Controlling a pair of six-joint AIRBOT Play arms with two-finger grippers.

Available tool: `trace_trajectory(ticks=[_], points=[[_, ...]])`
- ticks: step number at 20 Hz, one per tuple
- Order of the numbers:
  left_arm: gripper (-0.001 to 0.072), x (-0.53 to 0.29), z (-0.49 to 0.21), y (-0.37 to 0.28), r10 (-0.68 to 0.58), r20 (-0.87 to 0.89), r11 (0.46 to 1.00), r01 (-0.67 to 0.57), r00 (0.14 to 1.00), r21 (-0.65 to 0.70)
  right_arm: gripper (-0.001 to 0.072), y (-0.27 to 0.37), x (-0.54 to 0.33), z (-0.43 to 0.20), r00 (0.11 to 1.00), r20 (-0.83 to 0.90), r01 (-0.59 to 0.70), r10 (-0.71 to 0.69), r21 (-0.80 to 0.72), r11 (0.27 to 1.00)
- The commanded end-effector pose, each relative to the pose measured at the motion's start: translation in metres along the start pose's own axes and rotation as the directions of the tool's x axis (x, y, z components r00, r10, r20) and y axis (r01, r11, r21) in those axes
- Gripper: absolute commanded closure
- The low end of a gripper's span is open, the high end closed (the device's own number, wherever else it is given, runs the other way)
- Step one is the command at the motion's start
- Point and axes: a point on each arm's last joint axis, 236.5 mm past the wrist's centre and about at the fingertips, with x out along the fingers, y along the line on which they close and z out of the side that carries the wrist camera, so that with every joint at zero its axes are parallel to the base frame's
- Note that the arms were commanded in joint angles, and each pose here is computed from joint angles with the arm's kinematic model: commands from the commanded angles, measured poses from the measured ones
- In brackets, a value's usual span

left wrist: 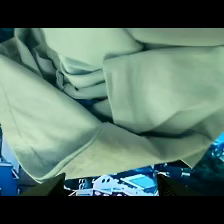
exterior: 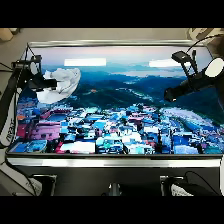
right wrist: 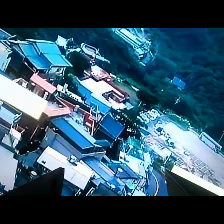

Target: Fold the shirts.

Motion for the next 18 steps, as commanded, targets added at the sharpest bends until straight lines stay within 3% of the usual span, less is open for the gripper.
trace_trajectory(ticks=[1,5,6,7,8,10,13,16,18], points=[[0.0015,0.045,-0.001,0.009,-0.036,-0.052,0.995,0.031,0.998,-0.098,0.0042,0.003,0.000,0.004,1.000,0.016,-0.011,0.011,0.003,1.000],[0.0021,0.066,0.007,0.003,-0.044,-0.019,0.995,0.042,0.999,-0.092,0.0041,0.004,0.000,0.002,1.000,0.009,-0.017,0.017,0.004,1.000],[0.0138,0.069,0.003,0.003,-0.042,-0.036,0.995,0.039,0.998,-0.092,0.0041,0.004,0.000,0.002,1.000,0.008,-0.018,0.018,0.004,1.000],[0.0476,0.069,-0.001,0.002,-0.048,-0.050,0.995,0.043,0.998,-0.095,0.0041,0.004,0.000,0.002,1.000,0.008,-0.017,0.017,0.003,1.000],[0.0669,0.065,-0.001,-0.004,-0.074,-0.053,0.992,0.068,0.996,-0.103,0.0042,0.004,-0.001,0.003,1.000,0.011,-0.016,0.016,0.003,1.000],[0.0684,0.036,0.013,-0.026,-0.150,0.005,0.986,0.150,0.989,-0.073,0.0042,0.000,-0.003,0.010,0.999,0.044,0.005,-0.005,-0.001,1.000],[0.0684,-0.071,0.053,-0.077,-0.296,0.219,0.952,0.270,0.930,0.143,0.0041,-0.013,-0.030,0.029,0.989,0.125,0.088,-0.082,-0.037,0.995],[0.0684,-0.225,0.053,-0.129,-0.435,0.434,0.884,0.282,0.789,0.374,0.0041,-0.035,-0.093,0.049,0.939,0.248,0.257,-0.237,-0.049,0.965],[0.0684,-0.299,0.027,-0.163,-0.527,0.481,0.829,0.298,0.701,0.474,0.0041,-0.045,-0.146,0.051,0.881,0.320,0.378,-0.348,-0.036,0.925]])
